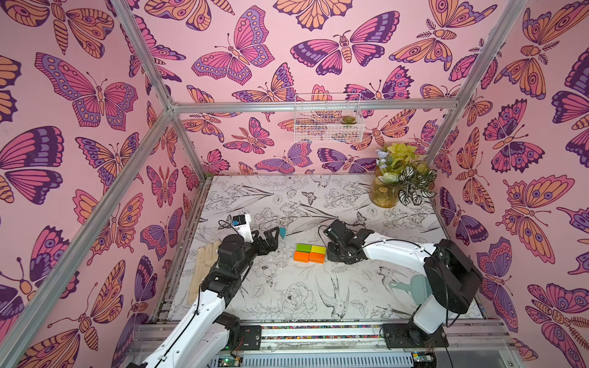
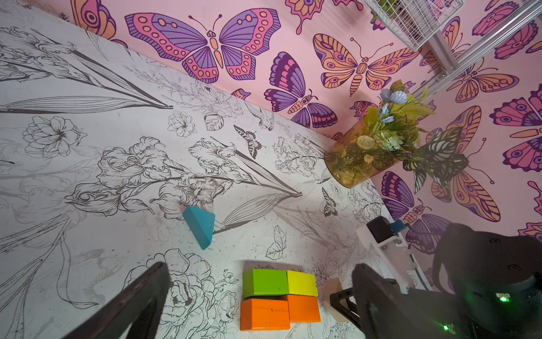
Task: Assemble a piece of candy with building blocks
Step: Assemble the building block at the center of the board.
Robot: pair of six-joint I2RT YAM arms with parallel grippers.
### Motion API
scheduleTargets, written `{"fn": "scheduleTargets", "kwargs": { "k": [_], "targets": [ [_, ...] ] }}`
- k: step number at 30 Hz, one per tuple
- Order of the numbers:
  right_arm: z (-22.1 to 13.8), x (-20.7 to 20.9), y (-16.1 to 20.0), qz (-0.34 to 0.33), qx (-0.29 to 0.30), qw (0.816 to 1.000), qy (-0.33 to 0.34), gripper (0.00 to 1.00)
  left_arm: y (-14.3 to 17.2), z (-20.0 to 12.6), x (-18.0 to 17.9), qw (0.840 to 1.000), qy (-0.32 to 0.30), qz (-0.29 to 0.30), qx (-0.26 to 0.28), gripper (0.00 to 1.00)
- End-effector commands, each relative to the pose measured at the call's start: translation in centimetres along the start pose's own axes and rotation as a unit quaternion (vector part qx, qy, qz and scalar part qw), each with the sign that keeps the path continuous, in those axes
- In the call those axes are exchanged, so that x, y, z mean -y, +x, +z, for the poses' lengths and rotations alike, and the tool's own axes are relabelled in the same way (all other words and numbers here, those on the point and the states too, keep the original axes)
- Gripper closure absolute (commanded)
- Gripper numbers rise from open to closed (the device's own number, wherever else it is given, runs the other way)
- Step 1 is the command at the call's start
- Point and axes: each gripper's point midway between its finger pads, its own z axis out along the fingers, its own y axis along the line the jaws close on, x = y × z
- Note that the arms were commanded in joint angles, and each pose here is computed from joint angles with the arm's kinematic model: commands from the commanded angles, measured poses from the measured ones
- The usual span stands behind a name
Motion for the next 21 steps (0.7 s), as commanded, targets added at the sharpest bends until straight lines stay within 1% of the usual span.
{"fn": "scheduleTargets", "kwargs": {
  "k": [1, 10, 21],
  "targets": [
    [0.9, 0.2, -0.1, 0.020, 0.009, 1.000, 0.008, 0.94, -0.5, -0.3, -0.1, 1.000, -0.004, 0.001, 0.007, 0.00],
    [1.8, -0.7, 0.6, 0.010, -0.008, 1.000, 0.003, 0.93, 0.0, -0.3, -0.4, 1.000, -0.008, 0.002, 0.002, 0.00],
    [1.8, -1.2, 0.5, 0.004, -0.009, 1.000, -0.001, 0.93, 0.1, -0.1, -0.6, 1.000, -0.012, 0.002, -0.001, 0.00]
  ]
}}
